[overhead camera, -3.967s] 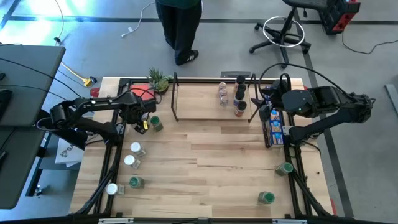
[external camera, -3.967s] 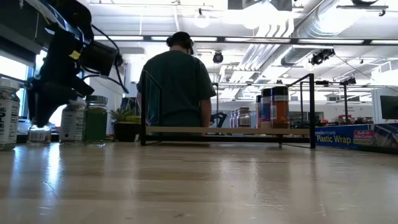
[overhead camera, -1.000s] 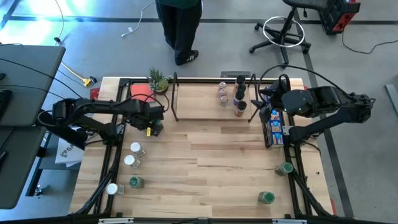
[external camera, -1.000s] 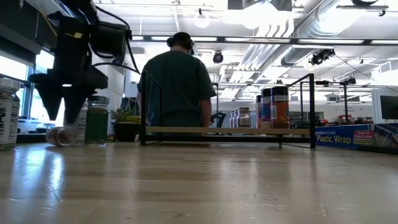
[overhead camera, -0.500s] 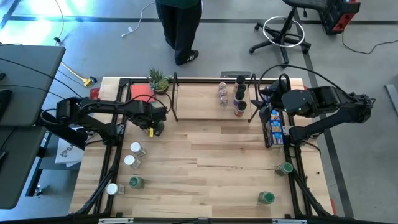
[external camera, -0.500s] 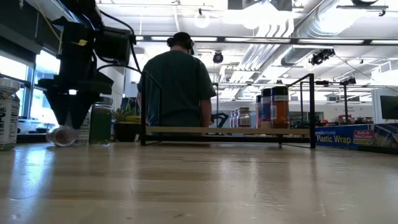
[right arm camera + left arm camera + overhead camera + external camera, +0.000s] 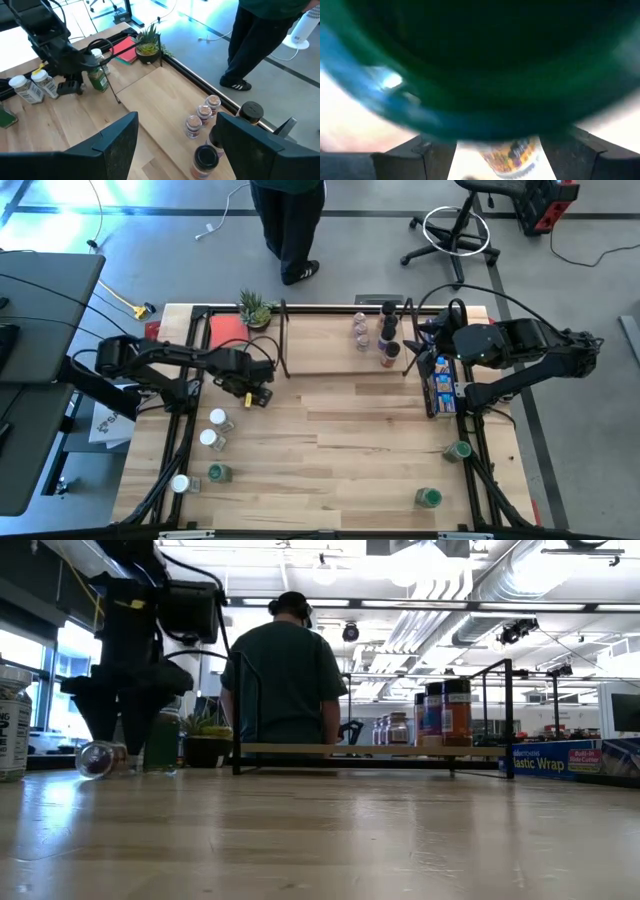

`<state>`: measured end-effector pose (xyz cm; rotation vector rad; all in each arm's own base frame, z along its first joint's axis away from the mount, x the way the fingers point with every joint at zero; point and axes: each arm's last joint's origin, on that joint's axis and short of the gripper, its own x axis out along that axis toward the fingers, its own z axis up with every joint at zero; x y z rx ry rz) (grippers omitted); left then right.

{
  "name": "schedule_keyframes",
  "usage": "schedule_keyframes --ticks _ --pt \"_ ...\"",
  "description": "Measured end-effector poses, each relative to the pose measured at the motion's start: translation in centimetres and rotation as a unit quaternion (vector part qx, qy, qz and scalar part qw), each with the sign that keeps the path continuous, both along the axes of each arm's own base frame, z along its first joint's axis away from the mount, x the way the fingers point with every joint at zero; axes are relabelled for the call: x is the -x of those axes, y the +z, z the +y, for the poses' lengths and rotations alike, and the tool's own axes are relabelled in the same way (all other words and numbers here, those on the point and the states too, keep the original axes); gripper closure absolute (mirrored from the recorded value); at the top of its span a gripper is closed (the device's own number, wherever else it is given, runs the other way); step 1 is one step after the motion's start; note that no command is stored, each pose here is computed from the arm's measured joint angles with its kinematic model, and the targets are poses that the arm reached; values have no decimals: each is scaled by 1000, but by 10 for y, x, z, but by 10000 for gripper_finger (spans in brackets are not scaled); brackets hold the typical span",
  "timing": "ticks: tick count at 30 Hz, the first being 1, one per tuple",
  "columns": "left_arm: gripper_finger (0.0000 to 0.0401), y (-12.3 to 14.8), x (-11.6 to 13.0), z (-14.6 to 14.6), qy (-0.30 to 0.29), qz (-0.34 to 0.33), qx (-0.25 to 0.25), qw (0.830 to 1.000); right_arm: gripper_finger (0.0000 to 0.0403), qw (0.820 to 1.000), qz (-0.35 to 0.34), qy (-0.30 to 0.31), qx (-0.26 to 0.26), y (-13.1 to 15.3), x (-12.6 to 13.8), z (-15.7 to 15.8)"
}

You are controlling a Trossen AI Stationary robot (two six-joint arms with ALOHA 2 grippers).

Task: Shelf spices
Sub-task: Put the brown seasoning bottle on the shelf, aligned with the other brown seasoning bottle

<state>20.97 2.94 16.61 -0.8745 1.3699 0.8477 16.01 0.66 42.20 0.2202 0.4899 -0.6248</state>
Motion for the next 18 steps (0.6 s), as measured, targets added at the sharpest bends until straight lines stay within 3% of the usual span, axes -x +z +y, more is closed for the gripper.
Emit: schedule_keyframes --ticks 7,18 --pt "140 2 -17 -31 10 -77 23 997 139 1000 2 2 3 0 0 0" --pt "140 3 -16 -61 29 -84 30 996 139 1000 5 5 7 0 0 0"
